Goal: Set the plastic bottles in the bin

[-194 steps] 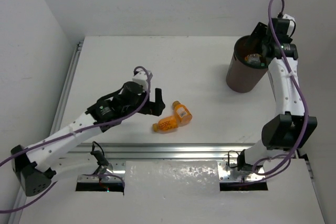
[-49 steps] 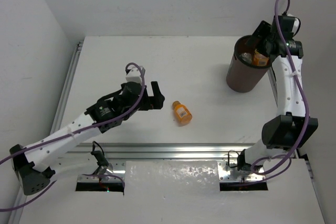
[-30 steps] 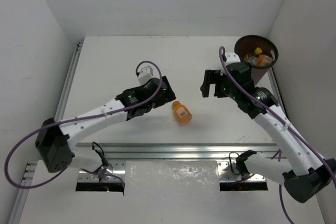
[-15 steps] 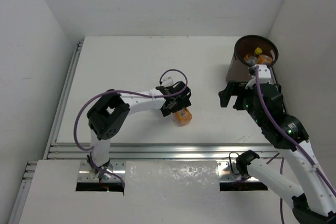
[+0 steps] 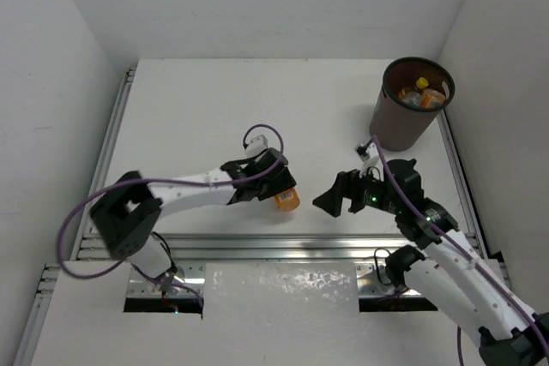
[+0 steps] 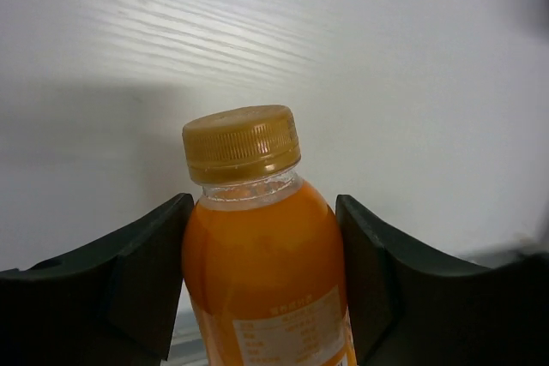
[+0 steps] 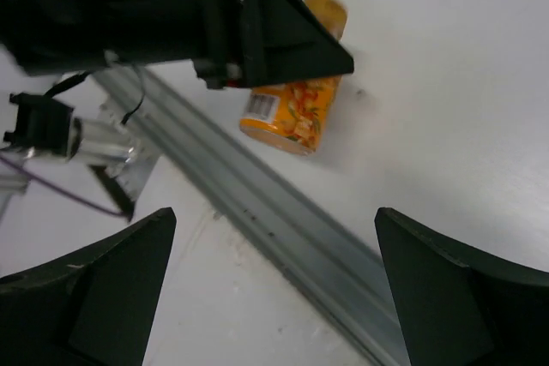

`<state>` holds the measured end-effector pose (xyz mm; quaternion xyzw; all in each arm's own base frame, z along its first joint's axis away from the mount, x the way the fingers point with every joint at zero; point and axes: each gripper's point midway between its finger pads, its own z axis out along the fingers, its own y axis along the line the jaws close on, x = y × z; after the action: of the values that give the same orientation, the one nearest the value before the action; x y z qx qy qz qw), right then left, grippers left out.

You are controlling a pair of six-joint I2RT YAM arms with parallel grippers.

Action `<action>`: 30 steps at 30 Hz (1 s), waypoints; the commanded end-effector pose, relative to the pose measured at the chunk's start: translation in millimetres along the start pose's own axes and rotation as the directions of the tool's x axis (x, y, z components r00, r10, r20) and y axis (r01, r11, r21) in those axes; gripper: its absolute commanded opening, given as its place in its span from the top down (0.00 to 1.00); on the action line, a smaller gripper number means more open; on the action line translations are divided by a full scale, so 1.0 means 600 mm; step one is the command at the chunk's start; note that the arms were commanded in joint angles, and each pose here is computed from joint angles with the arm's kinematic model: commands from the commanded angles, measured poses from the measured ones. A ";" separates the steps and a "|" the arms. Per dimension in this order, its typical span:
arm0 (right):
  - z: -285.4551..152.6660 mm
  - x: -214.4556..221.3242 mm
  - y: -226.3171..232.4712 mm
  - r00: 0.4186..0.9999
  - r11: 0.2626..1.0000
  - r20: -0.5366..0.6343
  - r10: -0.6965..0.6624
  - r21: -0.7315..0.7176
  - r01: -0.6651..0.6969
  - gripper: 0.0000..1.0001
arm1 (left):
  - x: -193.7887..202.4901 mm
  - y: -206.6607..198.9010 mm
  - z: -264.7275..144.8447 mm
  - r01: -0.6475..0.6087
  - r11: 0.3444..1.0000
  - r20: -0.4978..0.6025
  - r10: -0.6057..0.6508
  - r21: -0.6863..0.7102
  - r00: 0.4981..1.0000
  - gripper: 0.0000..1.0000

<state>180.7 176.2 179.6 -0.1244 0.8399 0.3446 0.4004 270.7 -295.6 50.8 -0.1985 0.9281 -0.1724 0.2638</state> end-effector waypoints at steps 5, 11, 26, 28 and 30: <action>0.055 -0.016 0.074 0.980 0.930 0.047 0.192 -0.327 -0.167 0.01 | -0.007 -0.151 -0.161 0.021 0.825 0.043 -0.054 0.564 0.998 1.00; 0.075 -0.014 0.101 0.960 0.862 -0.038 0.277 -0.431 -0.265 0.01 | -0.005 -0.186 -0.223 0.015 0.670 0.043 -0.070 0.742 0.997 1.00; 0.083 -0.020 0.107 0.946 0.842 -0.009 0.323 -0.453 -0.292 0.95 | -0.018 -0.212 -0.265 -0.035 0.577 0.092 -0.070 0.816 0.993 0.52; 0.085 -0.031 0.097 0.947 0.868 0.024 0.321 -0.406 -0.284 1.00 | -0.028 -0.213 -0.265 -0.052 0.605 0.119 -0.070 0.795 0.990 0.22; 0.085 -0.038 0.086 0.957 0.902 0.043 0.289 -0.347 -0.257 1.00 | -0.061 -0.198 -0.250 -0.064 0.727 0.183 -0.085 0.683 0.979 0.05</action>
<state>179.8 251.7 171.9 -0.0468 0.7690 0.5684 0.2887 236.7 -356.9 199.9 -0.0938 0.7715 -0.5094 0.3695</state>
